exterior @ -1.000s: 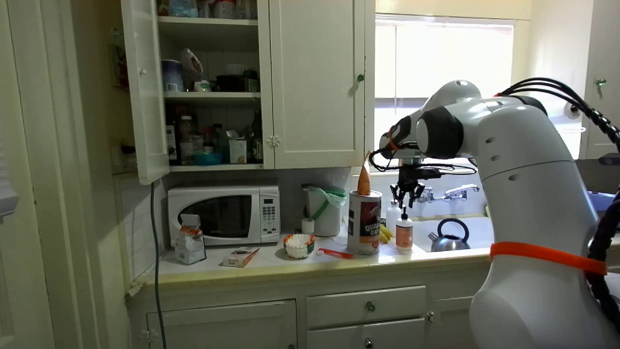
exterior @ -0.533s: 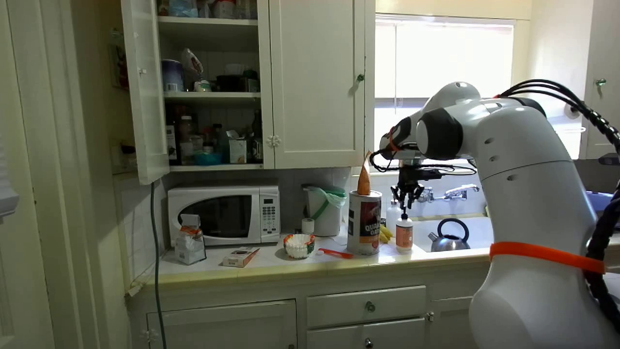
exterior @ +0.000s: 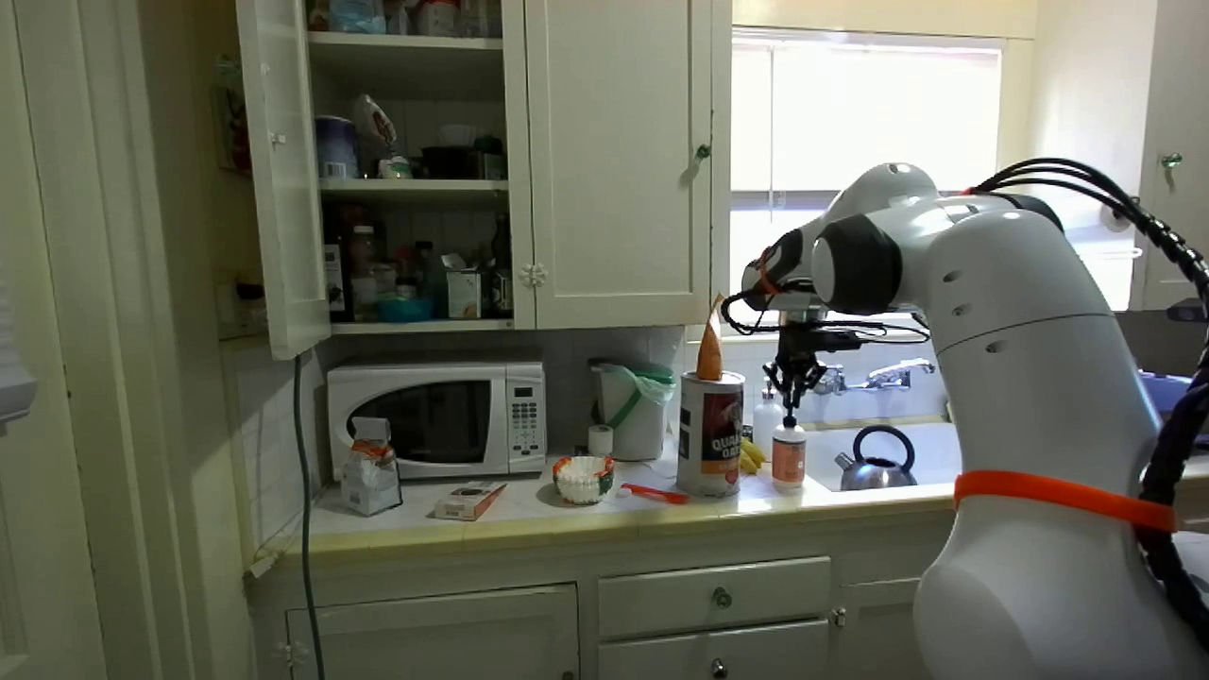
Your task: Move the pump bottle with the orange label to the right then press down on the bottle.
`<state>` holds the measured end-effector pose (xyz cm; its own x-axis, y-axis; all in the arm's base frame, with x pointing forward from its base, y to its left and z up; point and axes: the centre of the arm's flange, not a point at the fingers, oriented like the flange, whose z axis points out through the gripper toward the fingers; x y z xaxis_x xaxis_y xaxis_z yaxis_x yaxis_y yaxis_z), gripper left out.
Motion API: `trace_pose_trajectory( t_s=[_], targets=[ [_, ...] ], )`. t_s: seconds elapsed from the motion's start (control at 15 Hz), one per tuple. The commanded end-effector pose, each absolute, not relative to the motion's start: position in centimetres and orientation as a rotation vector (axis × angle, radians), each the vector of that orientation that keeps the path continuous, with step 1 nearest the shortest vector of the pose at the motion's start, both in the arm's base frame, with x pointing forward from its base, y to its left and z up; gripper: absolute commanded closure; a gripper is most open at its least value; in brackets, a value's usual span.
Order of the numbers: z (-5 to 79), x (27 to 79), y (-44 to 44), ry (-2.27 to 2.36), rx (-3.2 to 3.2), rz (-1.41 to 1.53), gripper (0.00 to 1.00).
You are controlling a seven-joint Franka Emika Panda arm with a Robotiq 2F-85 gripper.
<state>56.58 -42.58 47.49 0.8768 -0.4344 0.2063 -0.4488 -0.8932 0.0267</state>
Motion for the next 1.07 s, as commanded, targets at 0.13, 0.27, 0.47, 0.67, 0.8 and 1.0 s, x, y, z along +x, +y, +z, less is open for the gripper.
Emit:
trace_pose_trajectory(
  t_s=[0.13,0.27,0.47,0.67,0.8,1.0],
  targets=[
    [47.5,56.3,-42.5,-1.092,2.974,0.187,0.96],
    [47.6,56.2,-42.6,-1.241,2.951,0.182,0.96],
    [47.9,56.3,-42.6,-1.461,2.917,0.190,0.96],
    [48.2,56.4,-42.7,-1.676,2.846,0.220,0.96],
    [48.7,56.4,-42.8,-1.820,2.784,0.269,0.96],
    [49.8,56.3,-43.3,-1.995,2.667,0.373,0.96]
  ],
)
